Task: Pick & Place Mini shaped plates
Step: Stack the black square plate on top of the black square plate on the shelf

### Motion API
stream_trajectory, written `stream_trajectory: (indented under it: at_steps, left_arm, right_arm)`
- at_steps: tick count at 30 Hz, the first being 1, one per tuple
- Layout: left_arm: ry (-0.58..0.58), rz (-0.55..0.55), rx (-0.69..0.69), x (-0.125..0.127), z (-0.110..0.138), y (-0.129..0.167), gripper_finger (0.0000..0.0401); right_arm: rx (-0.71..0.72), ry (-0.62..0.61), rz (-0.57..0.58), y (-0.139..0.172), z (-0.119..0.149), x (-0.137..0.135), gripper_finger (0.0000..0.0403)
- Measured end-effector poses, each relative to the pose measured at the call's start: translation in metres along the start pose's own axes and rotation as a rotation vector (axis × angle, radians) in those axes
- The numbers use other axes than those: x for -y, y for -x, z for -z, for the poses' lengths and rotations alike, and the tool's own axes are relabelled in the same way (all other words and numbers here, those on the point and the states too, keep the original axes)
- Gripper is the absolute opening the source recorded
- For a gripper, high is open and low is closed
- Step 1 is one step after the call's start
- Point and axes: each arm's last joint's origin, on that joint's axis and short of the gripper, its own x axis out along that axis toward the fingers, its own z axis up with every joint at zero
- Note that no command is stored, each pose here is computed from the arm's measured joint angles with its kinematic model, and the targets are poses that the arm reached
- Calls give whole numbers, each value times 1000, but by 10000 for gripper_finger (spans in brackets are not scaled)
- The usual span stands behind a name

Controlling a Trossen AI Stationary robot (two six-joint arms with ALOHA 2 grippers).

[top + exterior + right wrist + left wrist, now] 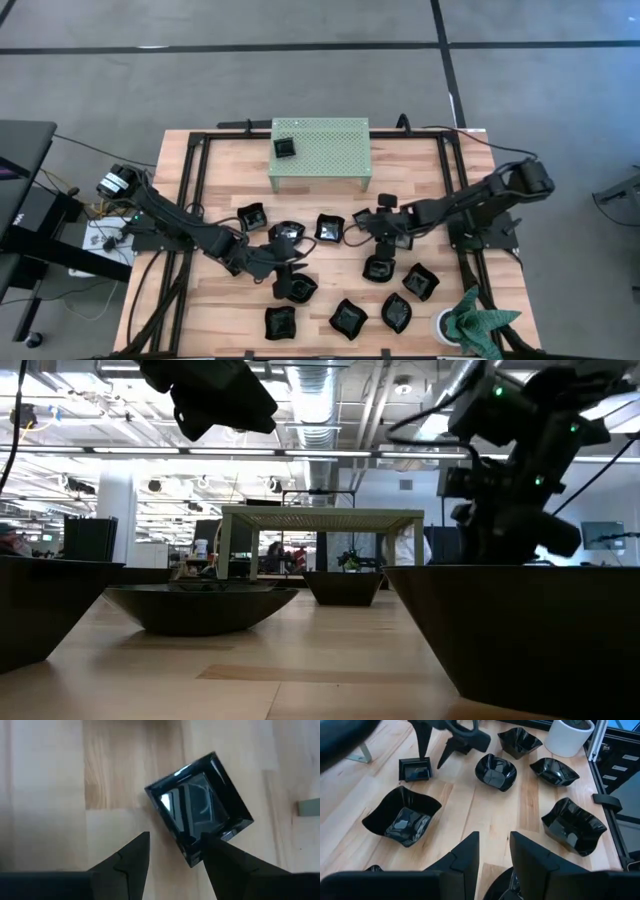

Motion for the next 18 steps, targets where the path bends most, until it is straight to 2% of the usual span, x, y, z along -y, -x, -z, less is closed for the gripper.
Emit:
stream_trajectory:
  at_steps: [5, 9, 18]
  left_arm:
    - [4, -5, 1, -2, -1, -1, 110]
    - [7, -4, 6, -2, -1, -1, 110]
    - [8, -3, 7, -2, -2, -1, 110]
  right_arm:
    - [-19, 33, 14, -10, 0, 2, 170]
    - [-14, 75, 12, -10, -1, 2, 148]
    - [2, 71, 15, -9, -2, 4, 17]
